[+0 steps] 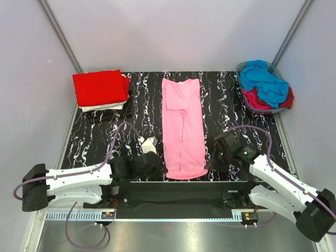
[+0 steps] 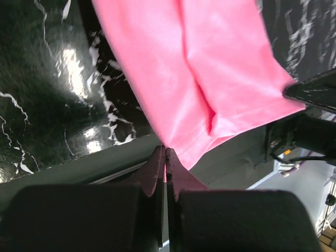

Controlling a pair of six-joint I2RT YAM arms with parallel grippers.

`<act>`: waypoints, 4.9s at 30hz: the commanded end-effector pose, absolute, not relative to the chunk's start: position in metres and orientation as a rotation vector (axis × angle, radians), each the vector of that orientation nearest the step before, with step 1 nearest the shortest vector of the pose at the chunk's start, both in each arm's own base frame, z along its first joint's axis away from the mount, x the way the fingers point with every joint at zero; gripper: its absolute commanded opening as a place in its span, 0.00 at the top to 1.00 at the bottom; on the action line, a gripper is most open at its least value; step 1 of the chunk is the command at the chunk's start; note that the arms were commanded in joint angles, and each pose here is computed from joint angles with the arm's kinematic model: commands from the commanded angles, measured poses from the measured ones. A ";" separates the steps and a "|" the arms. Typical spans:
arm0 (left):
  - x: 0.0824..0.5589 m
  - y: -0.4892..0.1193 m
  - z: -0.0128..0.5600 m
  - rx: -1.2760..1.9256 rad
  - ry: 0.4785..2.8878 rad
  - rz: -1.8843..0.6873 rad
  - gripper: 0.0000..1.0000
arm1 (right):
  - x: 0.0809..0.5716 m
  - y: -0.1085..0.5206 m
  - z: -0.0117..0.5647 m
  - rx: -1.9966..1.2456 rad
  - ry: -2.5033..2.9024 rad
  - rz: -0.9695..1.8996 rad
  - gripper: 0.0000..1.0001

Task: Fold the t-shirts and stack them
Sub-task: Fold the tshirt

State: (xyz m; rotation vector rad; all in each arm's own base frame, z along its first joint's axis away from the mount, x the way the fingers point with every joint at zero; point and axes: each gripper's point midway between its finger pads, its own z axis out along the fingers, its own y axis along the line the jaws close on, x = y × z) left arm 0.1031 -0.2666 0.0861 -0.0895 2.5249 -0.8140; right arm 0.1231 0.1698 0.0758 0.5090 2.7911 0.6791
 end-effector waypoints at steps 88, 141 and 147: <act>0.395 -0.216 0.160 -0.101 2.485 -0.508 0.46 | 0.412 0.144 0.131 0.314 2.616 0.447 0.04; 0.264 -0.271 0.024 -0.127 2.628 -0.794 0.54 | 0.289 0.149 0.015 0.406 2.793 0.577 0.73; 0.262 -0.272 0.016 -0.132 2.644 -0.802 0.67 | 0.289 0.149 0.016 0.405 2.791 0.580 0.79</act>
